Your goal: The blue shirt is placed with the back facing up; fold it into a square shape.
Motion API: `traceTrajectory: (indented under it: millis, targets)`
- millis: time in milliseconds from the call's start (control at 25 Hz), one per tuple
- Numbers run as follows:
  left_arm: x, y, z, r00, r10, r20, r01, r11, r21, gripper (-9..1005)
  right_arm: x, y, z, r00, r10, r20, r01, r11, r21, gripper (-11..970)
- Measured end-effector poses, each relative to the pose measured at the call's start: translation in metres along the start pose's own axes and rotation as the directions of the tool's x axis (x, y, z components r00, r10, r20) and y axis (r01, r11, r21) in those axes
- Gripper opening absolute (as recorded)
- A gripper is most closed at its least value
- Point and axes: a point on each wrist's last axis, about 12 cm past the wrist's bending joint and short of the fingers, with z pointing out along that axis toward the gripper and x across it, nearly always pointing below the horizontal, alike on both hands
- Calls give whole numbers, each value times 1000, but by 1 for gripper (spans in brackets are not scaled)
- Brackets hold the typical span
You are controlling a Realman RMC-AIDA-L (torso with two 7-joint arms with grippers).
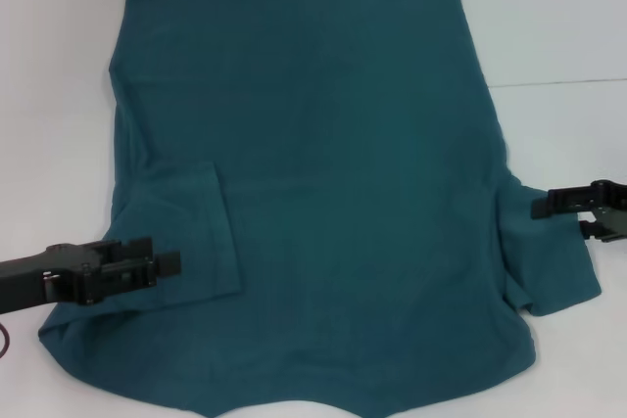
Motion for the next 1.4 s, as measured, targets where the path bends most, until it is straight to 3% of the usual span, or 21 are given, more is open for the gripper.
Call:
traceTrajectory:
  millis: [520,760,960,1400]
  targets:
    - [-1,0,1,1000,1,0,-1,1000,1,722,-1,3,4,1000,11,-18,-11,1000,27,835]
    - [0,0,1,1000,1,0,-1,1000,1,721,-2,4,5,1000,7,-22,-7,1000,29,614]
    - [0,0,0,1000,-1,0,1,1000,0,721,-1,3,5,1000,8,-27,-7,1000,30,369]
    - [2,0,-1,1000,-18,-4,18,1000,0,722,-10,-1,-10,1000,-3,-25,5,997,72,165]
